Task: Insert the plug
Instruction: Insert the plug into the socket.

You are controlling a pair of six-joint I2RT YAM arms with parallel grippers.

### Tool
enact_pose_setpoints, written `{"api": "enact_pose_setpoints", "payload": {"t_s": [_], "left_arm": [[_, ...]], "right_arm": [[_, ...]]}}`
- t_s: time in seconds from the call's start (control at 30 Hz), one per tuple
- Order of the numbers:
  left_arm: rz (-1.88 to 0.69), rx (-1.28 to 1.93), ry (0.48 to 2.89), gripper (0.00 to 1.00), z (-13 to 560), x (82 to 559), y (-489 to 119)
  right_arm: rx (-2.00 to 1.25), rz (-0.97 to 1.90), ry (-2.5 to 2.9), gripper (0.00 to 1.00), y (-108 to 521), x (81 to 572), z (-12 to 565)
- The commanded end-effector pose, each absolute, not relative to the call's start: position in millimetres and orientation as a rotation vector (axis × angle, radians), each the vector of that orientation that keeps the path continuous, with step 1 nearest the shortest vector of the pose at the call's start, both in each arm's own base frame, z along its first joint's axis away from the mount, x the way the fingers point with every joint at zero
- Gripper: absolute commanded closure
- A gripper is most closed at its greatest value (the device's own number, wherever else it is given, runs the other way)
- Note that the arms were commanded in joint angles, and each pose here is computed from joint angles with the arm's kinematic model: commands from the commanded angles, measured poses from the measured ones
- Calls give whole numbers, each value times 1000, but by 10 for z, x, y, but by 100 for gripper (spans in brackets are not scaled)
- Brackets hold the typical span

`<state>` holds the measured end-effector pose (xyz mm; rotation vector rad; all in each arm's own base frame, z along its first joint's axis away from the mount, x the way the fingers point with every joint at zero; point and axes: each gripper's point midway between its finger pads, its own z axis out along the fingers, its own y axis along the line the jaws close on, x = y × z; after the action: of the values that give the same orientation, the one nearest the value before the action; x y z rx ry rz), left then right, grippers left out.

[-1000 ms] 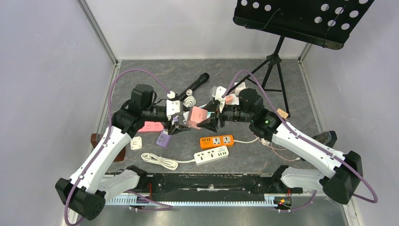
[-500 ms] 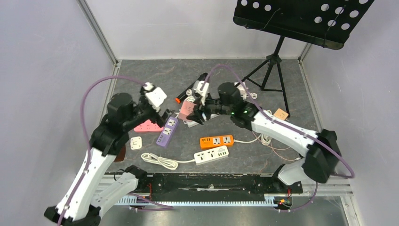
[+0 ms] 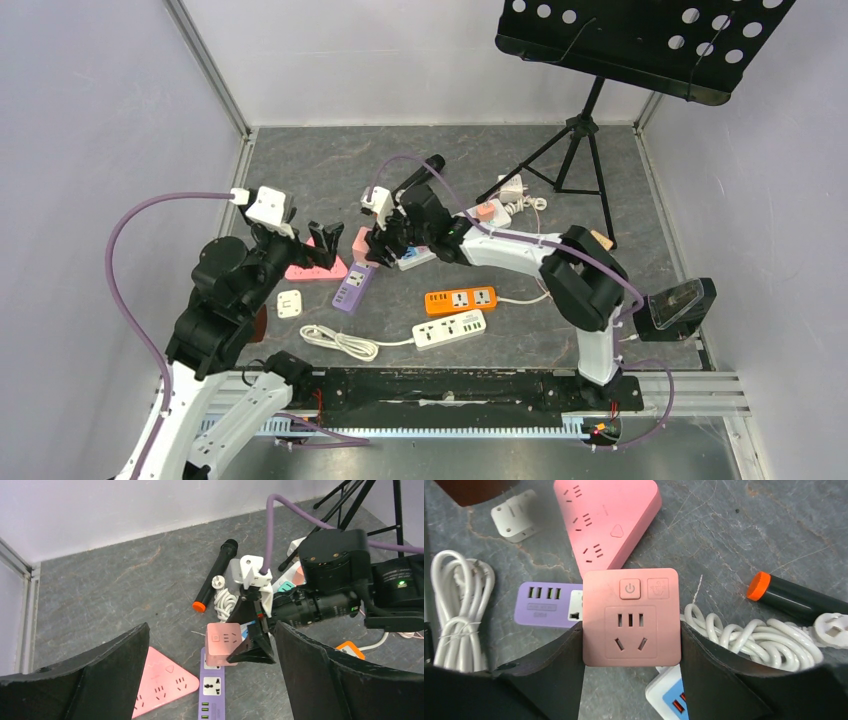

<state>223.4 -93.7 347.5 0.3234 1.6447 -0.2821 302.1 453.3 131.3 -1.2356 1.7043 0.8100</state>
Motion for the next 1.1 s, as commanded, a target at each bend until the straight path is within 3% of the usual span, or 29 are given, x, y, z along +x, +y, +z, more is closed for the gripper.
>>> {"api": "enact_pose_setpoints", "payload": {"t_s": [0.0,1.07], "left_arm": [[-308,222,1626,0,3522,2290,-910],[-260,252,1690,0,3329,2405,-923]], "right_arm": [[-1152,821,1581,100,4824,3211,1668],[-1201,806,1858,100,4784,3175,1094]]}}
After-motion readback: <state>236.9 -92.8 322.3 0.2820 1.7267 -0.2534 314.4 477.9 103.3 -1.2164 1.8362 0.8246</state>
